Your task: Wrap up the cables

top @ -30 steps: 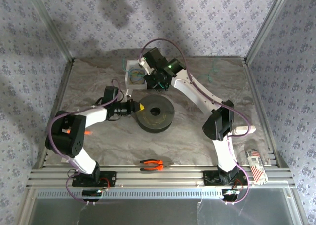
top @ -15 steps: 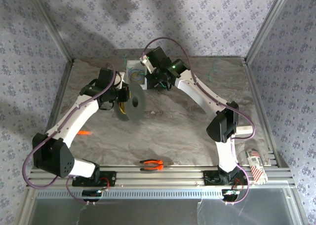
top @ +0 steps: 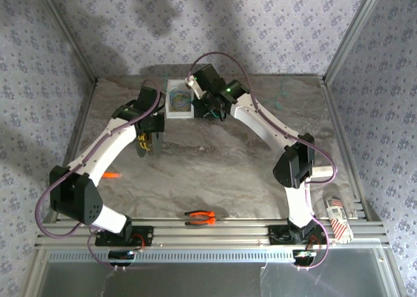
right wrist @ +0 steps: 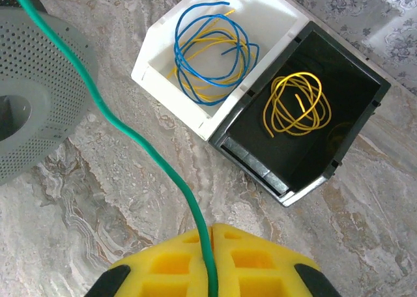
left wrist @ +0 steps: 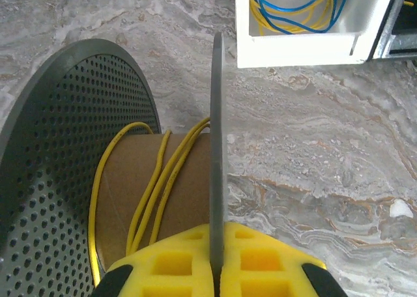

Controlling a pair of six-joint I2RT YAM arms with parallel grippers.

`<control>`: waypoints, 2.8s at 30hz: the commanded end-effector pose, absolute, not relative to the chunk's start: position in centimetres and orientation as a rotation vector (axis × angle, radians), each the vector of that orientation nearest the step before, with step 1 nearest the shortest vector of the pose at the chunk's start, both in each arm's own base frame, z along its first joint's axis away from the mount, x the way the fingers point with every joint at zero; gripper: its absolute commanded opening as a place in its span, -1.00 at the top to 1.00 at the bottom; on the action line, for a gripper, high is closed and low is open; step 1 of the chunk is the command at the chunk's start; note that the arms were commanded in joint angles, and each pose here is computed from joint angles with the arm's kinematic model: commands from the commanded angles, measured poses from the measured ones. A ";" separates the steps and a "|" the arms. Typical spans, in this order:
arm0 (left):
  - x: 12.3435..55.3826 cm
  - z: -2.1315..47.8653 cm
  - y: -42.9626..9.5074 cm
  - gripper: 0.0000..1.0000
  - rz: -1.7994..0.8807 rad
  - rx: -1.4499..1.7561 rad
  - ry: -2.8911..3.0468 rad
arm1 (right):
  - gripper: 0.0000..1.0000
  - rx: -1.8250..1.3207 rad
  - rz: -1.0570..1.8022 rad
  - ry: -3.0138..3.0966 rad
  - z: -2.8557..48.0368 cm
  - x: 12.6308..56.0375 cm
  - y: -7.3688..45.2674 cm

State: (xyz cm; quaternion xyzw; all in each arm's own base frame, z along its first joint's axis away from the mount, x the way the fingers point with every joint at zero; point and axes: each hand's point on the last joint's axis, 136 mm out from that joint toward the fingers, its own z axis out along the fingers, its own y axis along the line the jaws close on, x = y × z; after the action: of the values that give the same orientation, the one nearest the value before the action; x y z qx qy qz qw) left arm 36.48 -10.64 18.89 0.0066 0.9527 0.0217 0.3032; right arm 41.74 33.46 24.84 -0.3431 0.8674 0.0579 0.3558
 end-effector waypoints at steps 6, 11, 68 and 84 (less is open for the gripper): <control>35.3 16.7 -9.9 0.62 0.131 0.026 2.627 | 1.00 -0.843 0.194 2.215 26.7 41.5 33.2; 35.3 18.7 -10.2 0.31 0.113 0.064 2.610 | 1.00 -0.843 0.204 2.216 26.6 41.5 33.3; 33.3 20.4 -5.7 0.78 -0.189 -0.177 2.661 | 1.00 -1.056 0.983 2.595 18.1 21.6 41.9; 33.6 20.8 -5.9 0.62 -0.148 -0.136 2.678 | 1.00 -0.960 0.969 2.662 15.2 23.2 41.0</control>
State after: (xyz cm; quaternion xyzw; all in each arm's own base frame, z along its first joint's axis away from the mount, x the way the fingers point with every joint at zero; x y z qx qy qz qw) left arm 33.62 -5.89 20.16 -0.0586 0.9703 -0.0597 0.2269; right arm 23.19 40.81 15.48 -0.3284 0.8860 0.3165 0.0832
